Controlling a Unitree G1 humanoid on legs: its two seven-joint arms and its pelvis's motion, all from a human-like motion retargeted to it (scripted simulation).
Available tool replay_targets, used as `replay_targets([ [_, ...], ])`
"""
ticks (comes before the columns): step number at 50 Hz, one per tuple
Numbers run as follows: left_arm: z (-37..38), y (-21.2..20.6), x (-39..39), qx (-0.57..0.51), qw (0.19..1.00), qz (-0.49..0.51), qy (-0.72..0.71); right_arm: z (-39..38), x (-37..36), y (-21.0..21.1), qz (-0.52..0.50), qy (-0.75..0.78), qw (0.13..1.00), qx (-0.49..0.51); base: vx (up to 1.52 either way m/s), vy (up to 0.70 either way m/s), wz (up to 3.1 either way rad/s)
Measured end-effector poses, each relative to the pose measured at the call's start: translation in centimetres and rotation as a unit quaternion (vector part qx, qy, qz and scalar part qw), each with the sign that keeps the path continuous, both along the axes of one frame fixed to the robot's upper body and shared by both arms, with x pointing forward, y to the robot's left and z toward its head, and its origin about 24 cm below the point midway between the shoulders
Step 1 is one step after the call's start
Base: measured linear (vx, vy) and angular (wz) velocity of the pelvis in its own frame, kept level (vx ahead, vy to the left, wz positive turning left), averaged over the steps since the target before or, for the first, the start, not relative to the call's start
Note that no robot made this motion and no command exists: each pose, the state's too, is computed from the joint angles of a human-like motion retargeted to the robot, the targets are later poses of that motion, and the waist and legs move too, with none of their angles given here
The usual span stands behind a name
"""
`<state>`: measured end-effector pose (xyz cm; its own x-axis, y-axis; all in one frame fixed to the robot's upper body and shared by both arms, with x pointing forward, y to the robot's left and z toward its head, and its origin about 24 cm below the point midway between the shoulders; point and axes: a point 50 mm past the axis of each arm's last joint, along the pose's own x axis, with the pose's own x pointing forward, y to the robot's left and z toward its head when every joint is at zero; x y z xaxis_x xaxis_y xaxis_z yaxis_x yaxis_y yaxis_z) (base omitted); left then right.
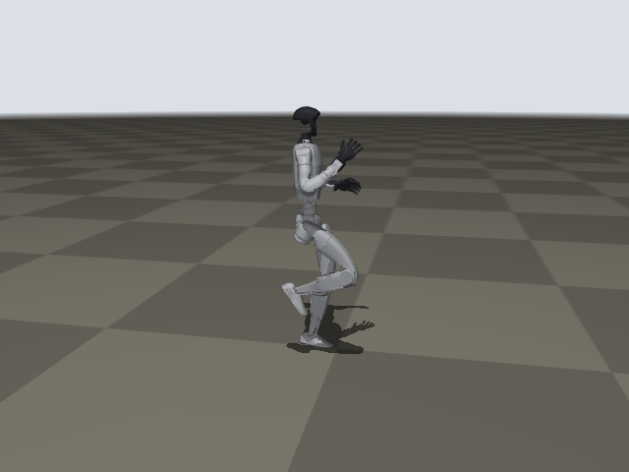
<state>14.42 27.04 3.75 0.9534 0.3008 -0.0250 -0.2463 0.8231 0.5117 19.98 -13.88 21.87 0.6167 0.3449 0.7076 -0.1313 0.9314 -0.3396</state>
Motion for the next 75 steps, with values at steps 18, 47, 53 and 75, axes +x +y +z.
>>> replay_targets([
  [18,35.3,-16.5,1.0,-0.001,0.507,-0.261,-0.822,-10.9,-11.0,-15.7,-0.122,0.557,0.777,-0.268,0.91,-0.02,0.65],
  [47,0.9,5.8,-5.8,0.168,0.973,-0.058,0.145,15.5,-4.8,4.4,-0.009,-0.461,0.885,0.068,0.82,0.12,-0.42],
  [53,4.2,7.9,-6.4,0.244,0.964,0.006,0.109,13.6,-1.8,2.6,0.059,-0.318,0.924,0.204,0.98,0.08,0.46],
  [75,33.1,-15.5,8.2,-0.028,0.652,-0.163,-0.740,-13.3,-7.9,-15.3,-0.298,0.388,0.856,-0.169,0.79,-0.10,0.60],
])
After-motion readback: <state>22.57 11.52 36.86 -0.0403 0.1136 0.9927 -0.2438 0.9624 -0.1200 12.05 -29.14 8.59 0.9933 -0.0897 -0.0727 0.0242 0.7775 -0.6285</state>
